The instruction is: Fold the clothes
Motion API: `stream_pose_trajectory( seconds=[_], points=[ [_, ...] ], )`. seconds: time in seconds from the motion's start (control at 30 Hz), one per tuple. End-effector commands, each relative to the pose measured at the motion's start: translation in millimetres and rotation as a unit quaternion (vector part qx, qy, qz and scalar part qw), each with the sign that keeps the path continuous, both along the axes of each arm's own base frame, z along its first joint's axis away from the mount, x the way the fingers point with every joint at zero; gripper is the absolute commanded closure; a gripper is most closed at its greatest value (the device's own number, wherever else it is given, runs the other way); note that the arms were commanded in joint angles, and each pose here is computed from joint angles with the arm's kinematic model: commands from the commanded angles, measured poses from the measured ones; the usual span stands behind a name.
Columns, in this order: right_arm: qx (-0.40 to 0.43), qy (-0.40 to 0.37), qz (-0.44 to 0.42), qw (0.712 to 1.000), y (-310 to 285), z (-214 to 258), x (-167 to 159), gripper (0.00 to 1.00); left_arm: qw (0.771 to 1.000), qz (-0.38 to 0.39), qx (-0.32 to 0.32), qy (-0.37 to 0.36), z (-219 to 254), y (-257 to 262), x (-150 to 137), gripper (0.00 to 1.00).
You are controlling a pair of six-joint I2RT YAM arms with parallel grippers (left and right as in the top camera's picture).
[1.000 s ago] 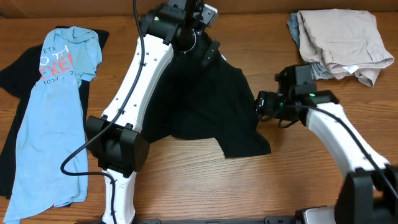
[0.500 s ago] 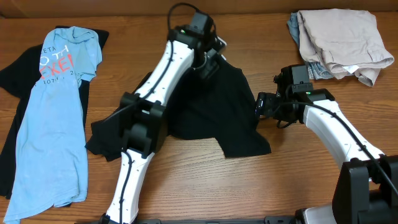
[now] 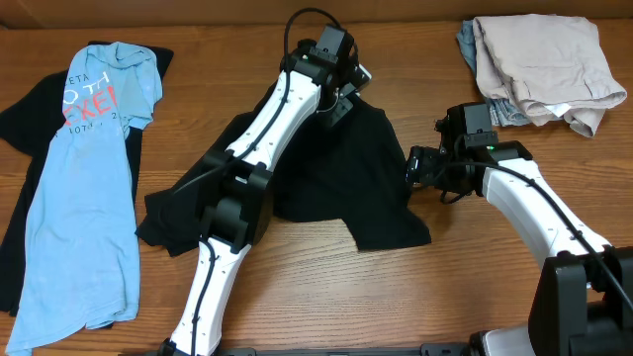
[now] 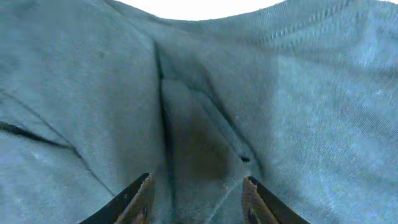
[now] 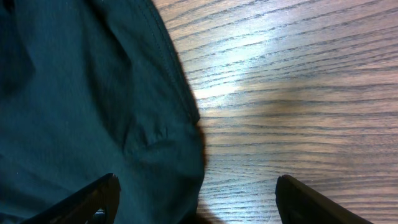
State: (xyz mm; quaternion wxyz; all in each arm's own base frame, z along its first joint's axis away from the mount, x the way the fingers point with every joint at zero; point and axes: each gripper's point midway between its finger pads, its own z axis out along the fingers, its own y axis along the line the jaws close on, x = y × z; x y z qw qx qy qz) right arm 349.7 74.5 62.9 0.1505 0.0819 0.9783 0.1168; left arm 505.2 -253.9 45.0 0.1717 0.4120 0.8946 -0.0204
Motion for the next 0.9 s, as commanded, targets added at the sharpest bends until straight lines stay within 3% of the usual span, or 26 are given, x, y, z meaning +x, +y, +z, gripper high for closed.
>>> stream_pose_trajectory(
  seconds=[0.0, 0.33, 0.53, 0.77, 0.87],
  points=[
    [-0.002, -0.014, -0.003, 1.000, -0.2, 7.4, 8.4, 0.16, 1.000, -0.020, 0.020, 0.011, -17.1, 6.0, -5.6, 0.54],
    [-0.002, -0.014, -0.003, 1.000, -0.2, 7.4, 8.4, 0.16, 0.999, -0.020, 0.028, 0.027, -39.3, 10.7, -14.2, 0.59],
    [-0.002, -0.015, -0.003, 1.000, -0.1, 7.5, 8.6, 0.16, 0.999, -0.018, 0.025, 0.019, -38.3, 10.1, -10.2, 0.76],
    [-0.002, -0.015, -0.003, 1.000, -0.2, 7.6, 8.9, 0.16, 1.000, -0.017, 0.015, -0.001, -35.0, 5.4, -0.8, 0.79],
    [-0.002, -0.017, -0.003, 1.000, -0.1, 7.9, 9.6, 0.16, 1.000, -0.016, 0.012, -0.008, -33.8, 3.9, 2.3, 0.95]
  ],
)
